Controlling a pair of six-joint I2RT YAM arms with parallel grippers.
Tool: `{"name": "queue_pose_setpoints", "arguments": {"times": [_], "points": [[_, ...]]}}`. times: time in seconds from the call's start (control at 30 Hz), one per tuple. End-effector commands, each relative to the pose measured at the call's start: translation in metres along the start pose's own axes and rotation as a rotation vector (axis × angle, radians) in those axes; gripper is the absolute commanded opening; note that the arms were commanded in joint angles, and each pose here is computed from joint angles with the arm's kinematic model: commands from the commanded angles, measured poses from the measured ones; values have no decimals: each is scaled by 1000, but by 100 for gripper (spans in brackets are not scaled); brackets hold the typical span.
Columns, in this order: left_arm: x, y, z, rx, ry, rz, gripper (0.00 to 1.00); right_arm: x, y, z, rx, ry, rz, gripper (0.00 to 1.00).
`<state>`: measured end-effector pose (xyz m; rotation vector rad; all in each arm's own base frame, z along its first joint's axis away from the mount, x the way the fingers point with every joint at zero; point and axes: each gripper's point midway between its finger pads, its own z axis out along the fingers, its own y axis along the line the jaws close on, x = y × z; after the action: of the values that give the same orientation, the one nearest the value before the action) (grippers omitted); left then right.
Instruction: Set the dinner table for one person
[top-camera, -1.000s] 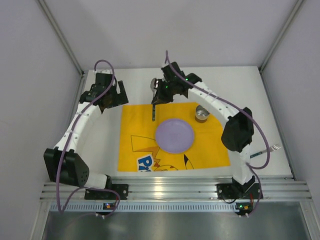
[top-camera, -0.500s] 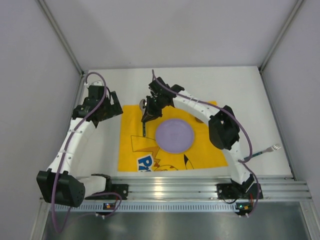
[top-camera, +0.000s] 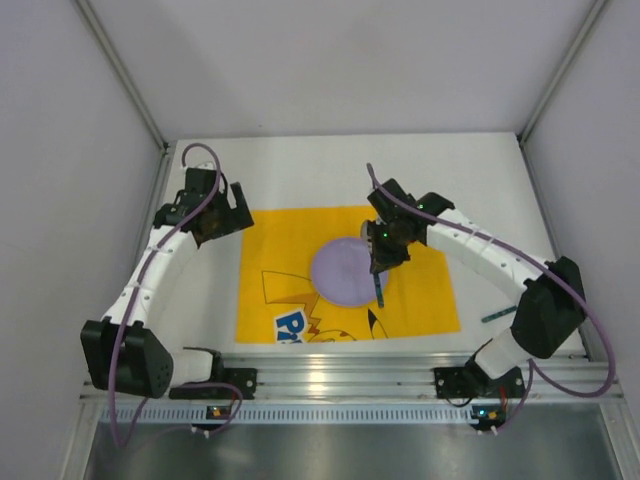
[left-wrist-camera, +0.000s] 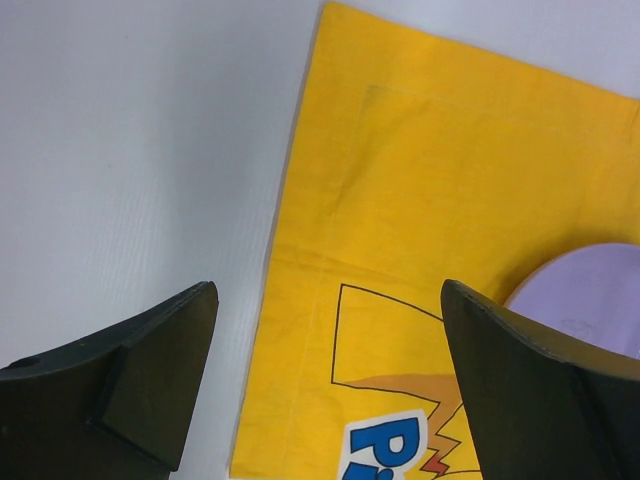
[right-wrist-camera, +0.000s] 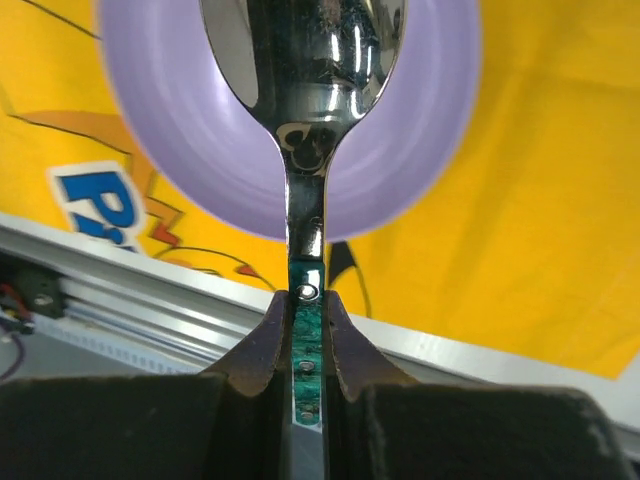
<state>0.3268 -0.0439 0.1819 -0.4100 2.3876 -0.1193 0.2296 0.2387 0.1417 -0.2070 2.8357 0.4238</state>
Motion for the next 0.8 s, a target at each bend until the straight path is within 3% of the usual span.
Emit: {"name": "queue_pose_setpoints", "arguments": {"times": [0.0,0.4,0.77], "points": [[-28,-21,-2,80,-67,-19,98,23,-48,13,120,46,18,0],[-24,-24,2,98,-57,-37,98,44,-123,43,254,151,70,0],[-20,-21,1,92,-71,-54,98,42,-129,66,275,191,52,0]]}}
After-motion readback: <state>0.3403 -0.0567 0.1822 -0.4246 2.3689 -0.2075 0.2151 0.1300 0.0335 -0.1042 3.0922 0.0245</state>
